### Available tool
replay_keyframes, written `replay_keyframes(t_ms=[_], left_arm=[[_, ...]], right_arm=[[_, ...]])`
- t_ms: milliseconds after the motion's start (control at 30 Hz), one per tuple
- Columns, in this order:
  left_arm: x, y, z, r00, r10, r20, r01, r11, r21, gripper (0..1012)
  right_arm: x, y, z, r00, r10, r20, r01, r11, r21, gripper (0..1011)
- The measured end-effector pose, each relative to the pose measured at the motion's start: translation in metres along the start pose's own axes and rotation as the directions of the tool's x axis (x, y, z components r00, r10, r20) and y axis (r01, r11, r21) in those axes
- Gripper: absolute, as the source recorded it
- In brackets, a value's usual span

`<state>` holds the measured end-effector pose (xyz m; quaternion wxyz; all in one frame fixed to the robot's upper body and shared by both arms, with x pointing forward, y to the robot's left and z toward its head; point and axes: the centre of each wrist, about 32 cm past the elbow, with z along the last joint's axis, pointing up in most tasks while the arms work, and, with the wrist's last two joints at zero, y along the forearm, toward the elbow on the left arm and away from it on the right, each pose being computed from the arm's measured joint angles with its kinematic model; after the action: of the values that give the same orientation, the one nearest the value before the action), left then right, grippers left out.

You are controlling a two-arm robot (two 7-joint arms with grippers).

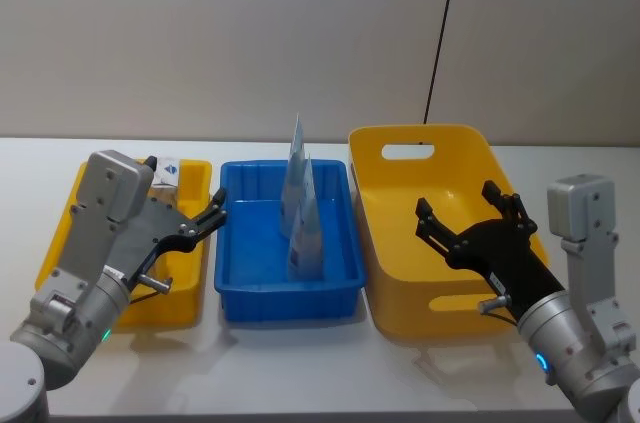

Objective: Bimanual collaborative sorting of washing and personal care products

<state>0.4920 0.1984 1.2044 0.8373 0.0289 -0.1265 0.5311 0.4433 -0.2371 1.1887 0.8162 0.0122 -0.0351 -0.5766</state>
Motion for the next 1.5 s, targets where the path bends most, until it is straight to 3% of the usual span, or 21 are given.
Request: replay_keyframes(t_ms=[1500], left_arm=[[0.0, 0.0, 0.0, 1.0, 0.0, 0.0, 0.0, 1.0, 0.0, 1001]], right_arm=[[0.0, 0.0, 0.0, 1.0, 0.0, 0.0, 0.0, 1.0, 0.0, 1003]])
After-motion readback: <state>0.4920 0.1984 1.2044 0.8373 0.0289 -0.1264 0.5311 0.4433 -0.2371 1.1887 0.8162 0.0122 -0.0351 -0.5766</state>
